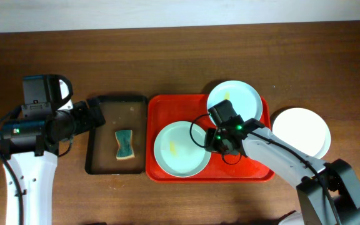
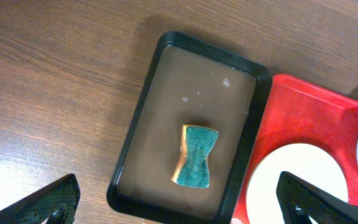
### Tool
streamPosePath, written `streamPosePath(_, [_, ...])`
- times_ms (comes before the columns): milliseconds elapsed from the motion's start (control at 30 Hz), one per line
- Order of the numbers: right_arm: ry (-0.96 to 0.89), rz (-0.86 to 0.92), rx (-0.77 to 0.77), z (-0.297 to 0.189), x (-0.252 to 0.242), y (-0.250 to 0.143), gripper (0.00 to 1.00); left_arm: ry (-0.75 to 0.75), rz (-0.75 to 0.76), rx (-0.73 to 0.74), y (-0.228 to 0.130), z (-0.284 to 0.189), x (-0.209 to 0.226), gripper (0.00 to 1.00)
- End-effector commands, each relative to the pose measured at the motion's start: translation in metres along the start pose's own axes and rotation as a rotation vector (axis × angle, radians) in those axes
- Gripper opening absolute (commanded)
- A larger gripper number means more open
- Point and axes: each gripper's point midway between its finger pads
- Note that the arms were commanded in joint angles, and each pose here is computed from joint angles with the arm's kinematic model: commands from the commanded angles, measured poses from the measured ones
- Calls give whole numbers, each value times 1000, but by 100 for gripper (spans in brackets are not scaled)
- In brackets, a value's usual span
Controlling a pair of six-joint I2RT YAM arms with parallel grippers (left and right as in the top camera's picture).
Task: Clean dirty plates on tray and stack at the side
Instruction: 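Grip the lower pale blue plate rim with the right gripper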
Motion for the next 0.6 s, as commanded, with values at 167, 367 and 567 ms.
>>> streamPosePath(167, [-9,14,59,-4,-2,-12,26,-4,-11,-3,1,-1,0,99])
streamPosePath(367, [-14,-36,67,2,5,-24,25,-4,-11,-3,1,-1,0,99])
streamPosePath(567, [-70,21,62,4,-9,-27,25,-4,-11,-3,1,-1,0,99])
Point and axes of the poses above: each gripper's point midway between its finger pads, its own z axis out along the fingers, its own x axis along the line the jaws close on, y = z × x, and after that the axes turned 5 degrees about z, right-handed
